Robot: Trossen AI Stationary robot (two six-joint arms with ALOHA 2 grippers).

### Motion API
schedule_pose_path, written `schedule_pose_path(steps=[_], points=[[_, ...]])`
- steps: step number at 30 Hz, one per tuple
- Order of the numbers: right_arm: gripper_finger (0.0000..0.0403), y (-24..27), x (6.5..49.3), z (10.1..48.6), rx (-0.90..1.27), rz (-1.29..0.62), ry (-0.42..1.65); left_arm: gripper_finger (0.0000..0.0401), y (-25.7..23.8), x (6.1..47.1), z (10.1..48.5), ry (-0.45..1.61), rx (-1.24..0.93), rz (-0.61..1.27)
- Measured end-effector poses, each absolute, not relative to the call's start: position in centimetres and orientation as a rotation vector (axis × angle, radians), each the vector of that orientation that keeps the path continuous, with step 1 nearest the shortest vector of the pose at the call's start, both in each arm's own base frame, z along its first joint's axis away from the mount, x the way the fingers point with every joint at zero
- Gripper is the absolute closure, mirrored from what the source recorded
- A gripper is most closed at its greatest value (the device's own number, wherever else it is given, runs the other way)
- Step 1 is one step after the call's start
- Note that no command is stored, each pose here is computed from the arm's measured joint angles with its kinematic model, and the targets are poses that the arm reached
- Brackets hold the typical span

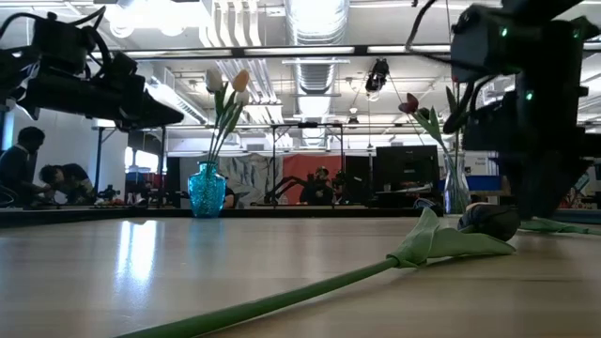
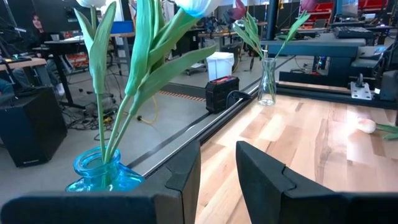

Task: Sort flowers into vase by color
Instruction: Put the orange flower into the blue vase

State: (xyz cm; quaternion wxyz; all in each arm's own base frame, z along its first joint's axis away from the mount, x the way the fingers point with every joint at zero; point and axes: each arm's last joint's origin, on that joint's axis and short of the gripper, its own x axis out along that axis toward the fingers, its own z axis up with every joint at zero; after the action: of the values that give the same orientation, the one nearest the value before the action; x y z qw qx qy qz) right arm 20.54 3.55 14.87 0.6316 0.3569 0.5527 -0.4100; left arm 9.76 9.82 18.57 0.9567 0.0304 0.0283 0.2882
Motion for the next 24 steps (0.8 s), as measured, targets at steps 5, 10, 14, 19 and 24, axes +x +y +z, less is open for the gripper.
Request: schedule_pose_path(steps=[5, 10, 14, 19, 24], points=[[0.0268, 3.3, 21.5, 13.1, 0.802, -0.958, 1.308, 0.0314, 9.9, 9.8, 18.5, 0.063, 0.058, 0.585], [0.0328, 3.3, 21.9, 12.8, 0.786, -0.921, 1.317, 0.0314, 9.9, 9.9, 18.5, 0.053, 0.048, 0.577], [0.0384, 3.3, 21.9, 13.7, 0.782, -0.871, 1.271, 0.0314, 9.6, 10.0, 18.6, 0.040, 0.026, 0.477], [0.0388, 3.1, 22.2, 16.7, 0.725, -0.792, 1.131, 0.0317, 9.5, 10.1, 19.1, -0.016, -0.007, 0.406], [0.0389, 2.5, 22.4, 19.4, 0.581, -0.768, 0.960, 0.0325, 9.2, 10.2, 19.6, -0.071, -0.034, 0.322]])
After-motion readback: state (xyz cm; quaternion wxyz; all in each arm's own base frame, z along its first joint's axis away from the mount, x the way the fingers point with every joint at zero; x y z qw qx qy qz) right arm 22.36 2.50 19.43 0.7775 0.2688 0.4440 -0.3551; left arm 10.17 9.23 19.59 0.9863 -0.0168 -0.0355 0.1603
